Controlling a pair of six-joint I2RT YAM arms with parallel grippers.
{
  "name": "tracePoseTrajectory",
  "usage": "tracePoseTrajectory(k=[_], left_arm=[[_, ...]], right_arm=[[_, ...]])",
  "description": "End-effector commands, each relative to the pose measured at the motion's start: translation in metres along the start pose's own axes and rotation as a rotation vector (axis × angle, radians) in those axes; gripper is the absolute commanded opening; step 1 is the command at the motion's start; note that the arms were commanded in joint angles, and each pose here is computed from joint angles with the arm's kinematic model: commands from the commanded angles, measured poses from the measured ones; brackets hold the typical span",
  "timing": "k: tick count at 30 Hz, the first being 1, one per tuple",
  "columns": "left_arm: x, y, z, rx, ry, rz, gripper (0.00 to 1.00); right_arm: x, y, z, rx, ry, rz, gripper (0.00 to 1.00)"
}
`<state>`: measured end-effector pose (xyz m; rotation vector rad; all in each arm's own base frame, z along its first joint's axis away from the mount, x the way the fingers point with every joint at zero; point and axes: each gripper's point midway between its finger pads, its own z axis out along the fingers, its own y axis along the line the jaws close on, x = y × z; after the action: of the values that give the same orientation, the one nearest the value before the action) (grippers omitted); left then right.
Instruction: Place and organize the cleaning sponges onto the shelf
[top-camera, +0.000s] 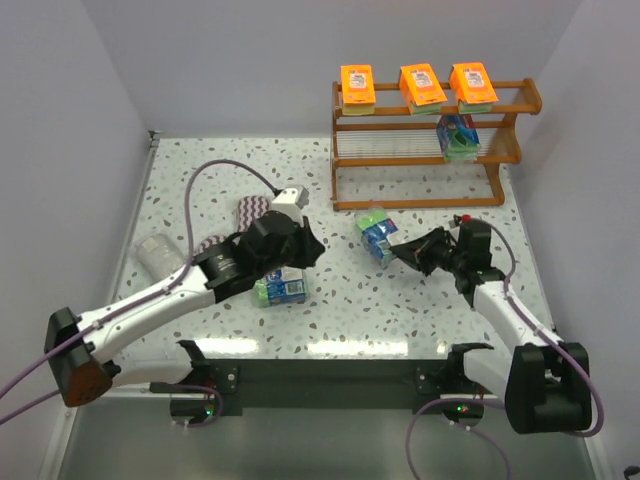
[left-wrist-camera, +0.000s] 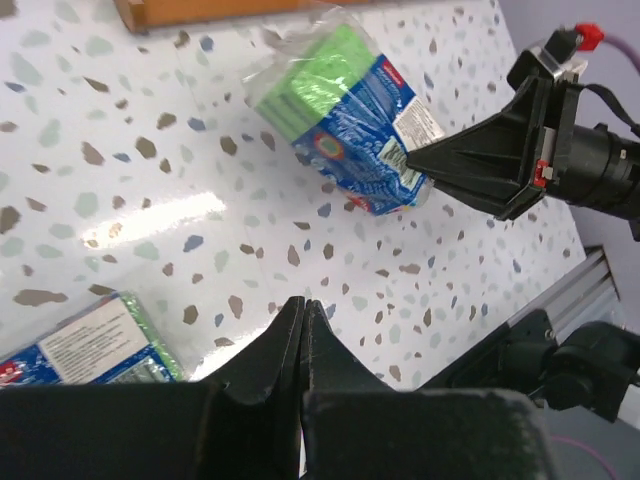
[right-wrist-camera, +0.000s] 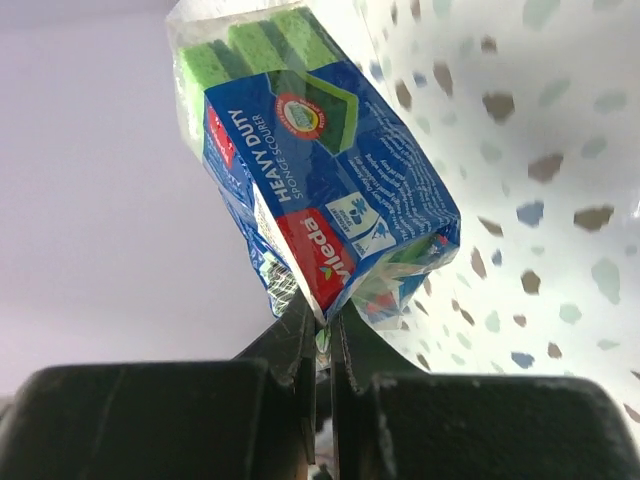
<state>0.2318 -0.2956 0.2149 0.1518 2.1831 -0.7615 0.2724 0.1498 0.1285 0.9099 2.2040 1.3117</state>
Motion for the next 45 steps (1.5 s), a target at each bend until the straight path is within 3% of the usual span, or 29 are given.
tracePoseTrajectory(k=[1,7,14,25,45], left_arm=[[-0.037,0.022,-0.036,-0.106,-0.132,-0.045,0.00],[-0.039,0.046,-0.065,-0.169,-0.169,-0.076,0.00],[-0.021,0.060,-0.073,-0.186,-0.148,-0.122,0.00],[-0.021,0.069,-0.081,-0.219,-0.159,-0.130,0.00],[-0.018,0.073,-0.082,-0.234,-0.157,-0.138,0.00]], right_arm=[[-0.029,0.059,-0.010,-0.155,-0.021,-0.015,0.00],[-0.088,0.118,-0.018,-0.288,-0.125,-0.009,0.00],[-0.143,0.158,-0.011,-0.283,-0.253,-0.007,0.00],[-0.189,0.158,0.022,-0.181,-0.285,0.028,0.00],[-0.246,0.157,0.045,-0.191,-0.455,0.113,0.00]])
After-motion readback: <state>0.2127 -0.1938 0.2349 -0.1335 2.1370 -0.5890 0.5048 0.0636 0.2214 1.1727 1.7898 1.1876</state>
